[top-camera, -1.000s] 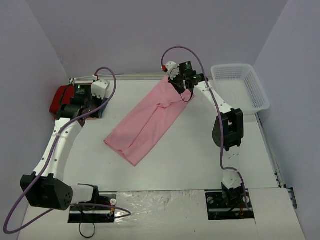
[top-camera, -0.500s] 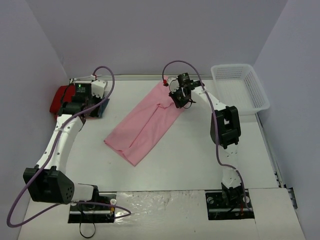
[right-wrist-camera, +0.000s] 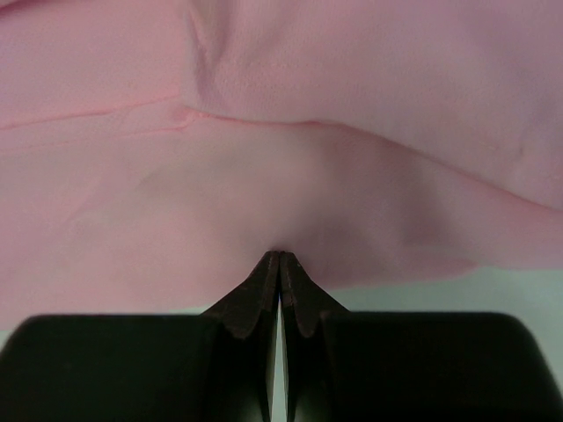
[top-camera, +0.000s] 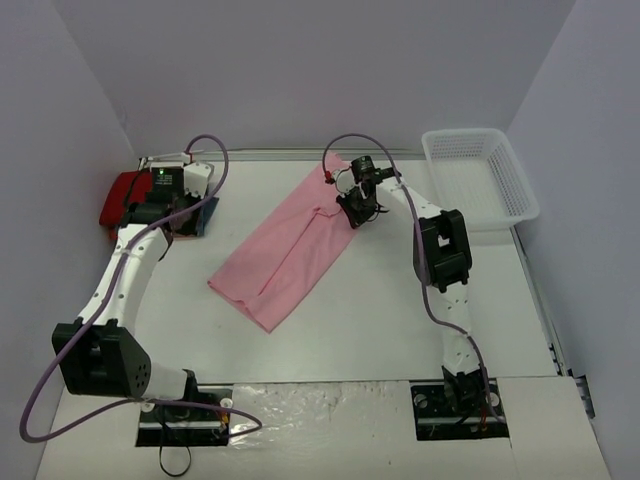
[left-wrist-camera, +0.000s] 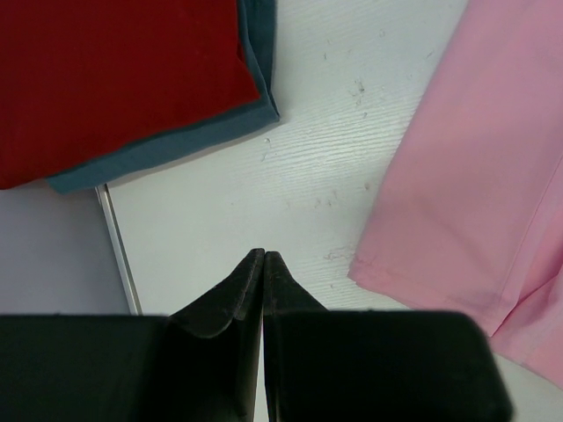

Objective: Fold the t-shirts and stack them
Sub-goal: Rotate the tshirt 90 degrees

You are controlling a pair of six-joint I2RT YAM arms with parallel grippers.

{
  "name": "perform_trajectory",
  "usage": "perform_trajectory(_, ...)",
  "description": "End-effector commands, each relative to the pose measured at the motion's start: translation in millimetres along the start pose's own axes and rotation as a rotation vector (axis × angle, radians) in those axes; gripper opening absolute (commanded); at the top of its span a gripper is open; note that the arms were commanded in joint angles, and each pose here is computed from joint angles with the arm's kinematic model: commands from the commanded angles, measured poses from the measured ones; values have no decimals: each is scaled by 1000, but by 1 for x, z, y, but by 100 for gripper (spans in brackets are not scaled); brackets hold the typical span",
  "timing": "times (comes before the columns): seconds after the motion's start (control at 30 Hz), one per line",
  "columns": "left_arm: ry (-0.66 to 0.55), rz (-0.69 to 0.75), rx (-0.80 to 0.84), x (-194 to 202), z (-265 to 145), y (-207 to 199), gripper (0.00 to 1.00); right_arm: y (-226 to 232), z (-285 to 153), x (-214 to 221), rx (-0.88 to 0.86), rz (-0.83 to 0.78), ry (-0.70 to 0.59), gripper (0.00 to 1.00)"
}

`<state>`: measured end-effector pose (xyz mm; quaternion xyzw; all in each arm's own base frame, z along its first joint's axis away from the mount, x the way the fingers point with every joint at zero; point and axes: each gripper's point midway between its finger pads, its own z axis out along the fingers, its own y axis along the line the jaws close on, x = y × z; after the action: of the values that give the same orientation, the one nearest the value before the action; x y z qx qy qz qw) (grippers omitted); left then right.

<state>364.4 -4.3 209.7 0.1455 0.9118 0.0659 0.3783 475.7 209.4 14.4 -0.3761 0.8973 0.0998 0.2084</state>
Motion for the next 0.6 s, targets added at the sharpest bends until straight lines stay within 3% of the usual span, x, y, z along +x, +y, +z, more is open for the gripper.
perform_trajectory(0.0,-22,-24,-29,-7,-1,8,2,4,10,8,-27,9,52,0)
perform_trajectory(0.37,19,-22,-34,3,12,15,2,-29,45,-33,28,-17,0,0)
perform_trajectory(0.57,70,-33,-68,15,16,28,2,-65,55,-70,167,-86,-105,0)
